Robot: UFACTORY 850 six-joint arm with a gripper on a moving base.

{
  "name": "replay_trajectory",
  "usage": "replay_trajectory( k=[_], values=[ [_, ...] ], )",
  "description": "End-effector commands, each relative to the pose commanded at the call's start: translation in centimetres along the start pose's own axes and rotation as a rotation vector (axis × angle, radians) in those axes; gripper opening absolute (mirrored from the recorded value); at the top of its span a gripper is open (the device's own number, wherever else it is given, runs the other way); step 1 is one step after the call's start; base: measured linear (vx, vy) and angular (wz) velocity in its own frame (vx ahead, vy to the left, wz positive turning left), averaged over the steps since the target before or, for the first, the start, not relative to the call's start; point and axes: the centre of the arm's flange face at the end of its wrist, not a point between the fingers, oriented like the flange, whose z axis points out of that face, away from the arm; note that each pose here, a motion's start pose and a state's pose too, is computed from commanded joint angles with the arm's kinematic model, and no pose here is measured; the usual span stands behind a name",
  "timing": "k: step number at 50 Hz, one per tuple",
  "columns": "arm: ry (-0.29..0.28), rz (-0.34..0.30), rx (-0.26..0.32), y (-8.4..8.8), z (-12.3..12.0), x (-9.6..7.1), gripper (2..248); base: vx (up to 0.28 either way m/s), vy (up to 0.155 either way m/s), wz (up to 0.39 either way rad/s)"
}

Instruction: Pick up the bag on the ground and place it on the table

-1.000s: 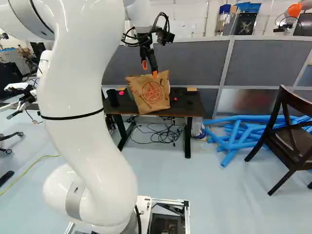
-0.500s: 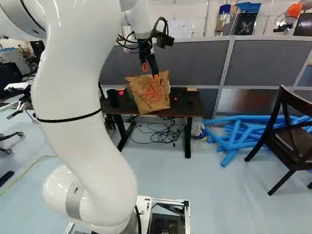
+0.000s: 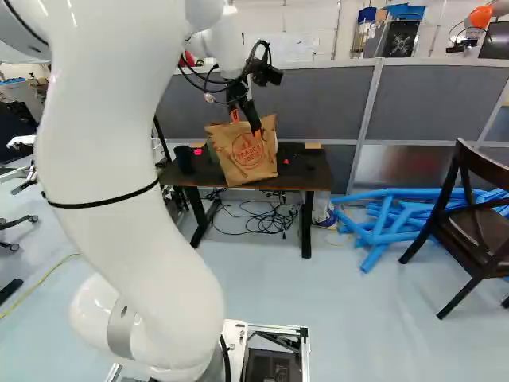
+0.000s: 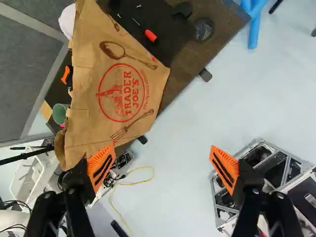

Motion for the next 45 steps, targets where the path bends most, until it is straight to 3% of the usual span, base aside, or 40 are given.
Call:
replay_trajectory(
  k=[23, 45],
  values=[
    [0.099, -0.127, 0.081, 2.7, 3.2, -3.1, 247, 0.0, 0.0, 0.0],
    [0.226, -0.276, 0.164, 6.4, 6.5, -7.3, 247, 0.0, 0.0, 0.0]
  ],
)
